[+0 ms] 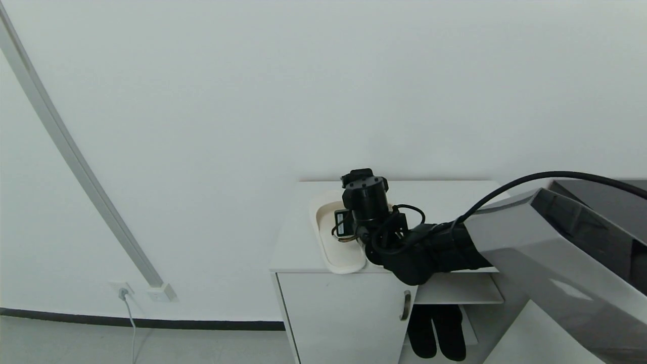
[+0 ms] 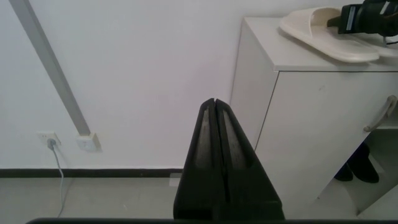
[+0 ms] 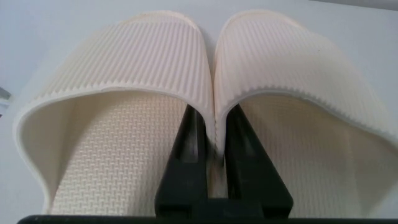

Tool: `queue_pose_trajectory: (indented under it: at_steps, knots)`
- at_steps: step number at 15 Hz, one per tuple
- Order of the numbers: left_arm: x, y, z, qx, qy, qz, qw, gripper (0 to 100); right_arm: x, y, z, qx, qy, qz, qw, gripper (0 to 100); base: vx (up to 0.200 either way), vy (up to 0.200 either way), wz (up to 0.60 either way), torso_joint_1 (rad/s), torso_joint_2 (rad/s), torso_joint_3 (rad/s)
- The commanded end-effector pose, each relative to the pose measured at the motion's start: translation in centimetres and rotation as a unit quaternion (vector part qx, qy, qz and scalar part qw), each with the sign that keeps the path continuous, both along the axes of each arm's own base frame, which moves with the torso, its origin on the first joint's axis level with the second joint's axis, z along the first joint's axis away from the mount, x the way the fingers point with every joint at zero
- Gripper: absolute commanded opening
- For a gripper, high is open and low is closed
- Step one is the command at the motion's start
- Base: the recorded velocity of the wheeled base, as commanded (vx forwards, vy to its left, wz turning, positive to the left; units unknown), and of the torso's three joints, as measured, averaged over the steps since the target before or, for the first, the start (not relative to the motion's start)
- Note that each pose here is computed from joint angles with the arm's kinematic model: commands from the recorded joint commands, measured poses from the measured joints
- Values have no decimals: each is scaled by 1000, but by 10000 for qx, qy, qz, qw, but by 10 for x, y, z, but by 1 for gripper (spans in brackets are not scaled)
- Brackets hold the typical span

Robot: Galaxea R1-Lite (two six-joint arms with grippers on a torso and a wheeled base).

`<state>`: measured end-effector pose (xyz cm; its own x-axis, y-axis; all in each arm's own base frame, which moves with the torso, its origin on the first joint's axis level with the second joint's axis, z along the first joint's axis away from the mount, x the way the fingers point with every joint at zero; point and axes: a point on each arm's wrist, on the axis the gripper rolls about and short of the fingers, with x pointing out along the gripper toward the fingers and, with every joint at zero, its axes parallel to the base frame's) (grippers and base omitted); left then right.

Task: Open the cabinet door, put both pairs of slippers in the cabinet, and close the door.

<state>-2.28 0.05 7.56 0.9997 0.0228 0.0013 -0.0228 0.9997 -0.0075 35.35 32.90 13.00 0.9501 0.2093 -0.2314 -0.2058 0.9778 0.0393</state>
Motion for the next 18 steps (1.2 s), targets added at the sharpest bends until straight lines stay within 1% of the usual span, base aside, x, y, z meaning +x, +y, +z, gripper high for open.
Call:
queue_pose_trajectory:
  at_steps: [1,2,4,6,8,10,12,18]
  knots:
    - [0,0,0,-1,-1,1,10000,0,-20,-12,21,82,-100,78,9999,0,0,0,0,0,0,0]
    - [0,0,0,-1,-1,1,10000,0,-29,-18,23,74,-124,139,9998,0,0,0,0,0,0,0]
    - [0,0,0,-1,-1,1,10000,0,-53,-41,27,163,-249,357,9989,0,0,0,0,0,0,0]
    - [0,0,0,-1,-1,1,10000,0,-81,-68,27,166,-318,845,9958,0,0,0,0,0,0,0]
    - [0,0,0,-1,-1,1,10000,0,-106,-91,28,186,-248,1293,9911,0,0,0,0,0,0,0]
    - [0,0,0,-1,-1,1,10000,0,-128,-109,36,277,-187,1789,9833,0,0,0,0,0,0,0]
    - [0,0,0,7,-1,-6,10000,0,-139,-120,36,268,-116,1943,9805,0,0,0,0,0,0,0]
    - [0,0,0,7,-1,-6,10000,0,-147,-118,30,196,-23,2041,9787,0,0,0,0,0,0,0]
